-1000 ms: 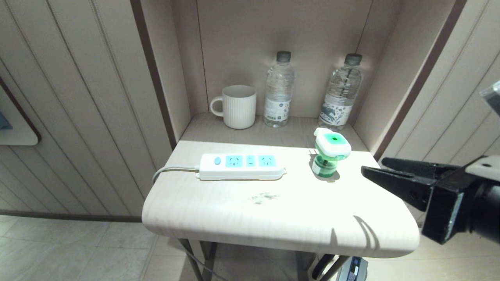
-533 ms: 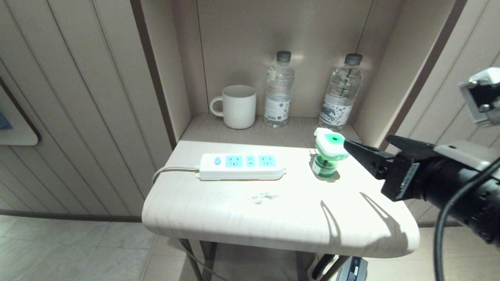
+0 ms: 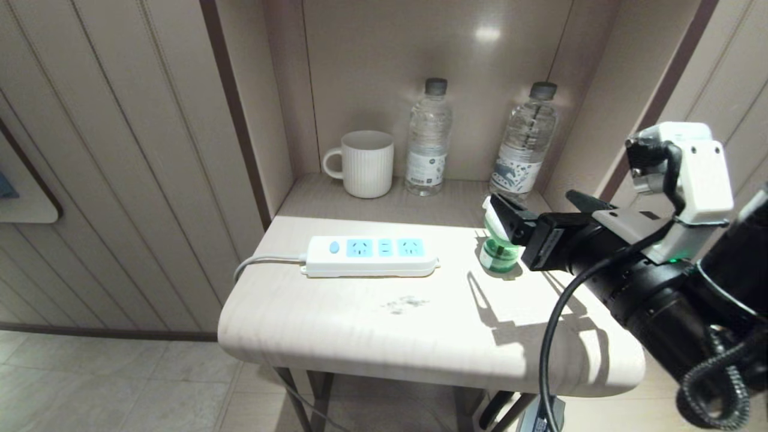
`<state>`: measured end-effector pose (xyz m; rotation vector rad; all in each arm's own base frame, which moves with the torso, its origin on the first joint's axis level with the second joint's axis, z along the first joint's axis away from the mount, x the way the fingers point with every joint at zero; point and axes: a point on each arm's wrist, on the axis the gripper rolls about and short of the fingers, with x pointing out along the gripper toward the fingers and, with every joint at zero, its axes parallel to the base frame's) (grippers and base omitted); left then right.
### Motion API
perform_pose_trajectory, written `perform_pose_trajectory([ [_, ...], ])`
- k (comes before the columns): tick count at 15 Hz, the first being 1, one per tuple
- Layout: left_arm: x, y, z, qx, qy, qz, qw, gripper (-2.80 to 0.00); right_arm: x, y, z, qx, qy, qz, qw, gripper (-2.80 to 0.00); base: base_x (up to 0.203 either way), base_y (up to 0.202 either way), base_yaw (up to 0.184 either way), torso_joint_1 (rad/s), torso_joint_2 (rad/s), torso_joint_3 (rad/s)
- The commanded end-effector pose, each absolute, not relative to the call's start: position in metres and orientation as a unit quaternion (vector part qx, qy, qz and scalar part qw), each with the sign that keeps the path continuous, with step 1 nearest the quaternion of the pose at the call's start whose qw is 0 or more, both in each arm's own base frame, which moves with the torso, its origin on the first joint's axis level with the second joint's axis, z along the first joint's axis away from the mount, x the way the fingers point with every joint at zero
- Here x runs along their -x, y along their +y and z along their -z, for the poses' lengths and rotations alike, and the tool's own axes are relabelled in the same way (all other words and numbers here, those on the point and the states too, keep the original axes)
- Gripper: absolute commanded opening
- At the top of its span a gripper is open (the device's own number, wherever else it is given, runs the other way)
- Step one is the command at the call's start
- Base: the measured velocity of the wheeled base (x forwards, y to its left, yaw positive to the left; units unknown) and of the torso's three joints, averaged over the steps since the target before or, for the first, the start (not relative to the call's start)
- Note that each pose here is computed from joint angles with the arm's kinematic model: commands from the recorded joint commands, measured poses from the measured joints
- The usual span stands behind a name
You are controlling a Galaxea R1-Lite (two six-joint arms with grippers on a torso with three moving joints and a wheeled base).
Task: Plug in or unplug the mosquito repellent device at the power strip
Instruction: Pick up the mosquito repellent liquid
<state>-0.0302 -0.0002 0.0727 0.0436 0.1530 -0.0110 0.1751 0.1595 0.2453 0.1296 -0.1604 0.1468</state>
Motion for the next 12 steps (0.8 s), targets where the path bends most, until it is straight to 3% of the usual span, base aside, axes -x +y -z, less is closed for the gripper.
perform_pose_trajectory([
  [1,0.03,0.0,-0.073,-0.022,0.077,0.006,0.997,-2.8,-0.183,0.159,-0.24,-0.055,-0.075,-0.061,0.994,0.0,0.0,0.0,0.0,0.0,0.0,0.0],
  [12,0.03,0.0,-0.073,-0.022,0.077,0.006,0.997,-2.8,-0.212,0.17,-0.22,-0.021,-0.05,-0.059,0.997,0.0,0.0,0.0,0.0,0.0,0.0,0.0],
])
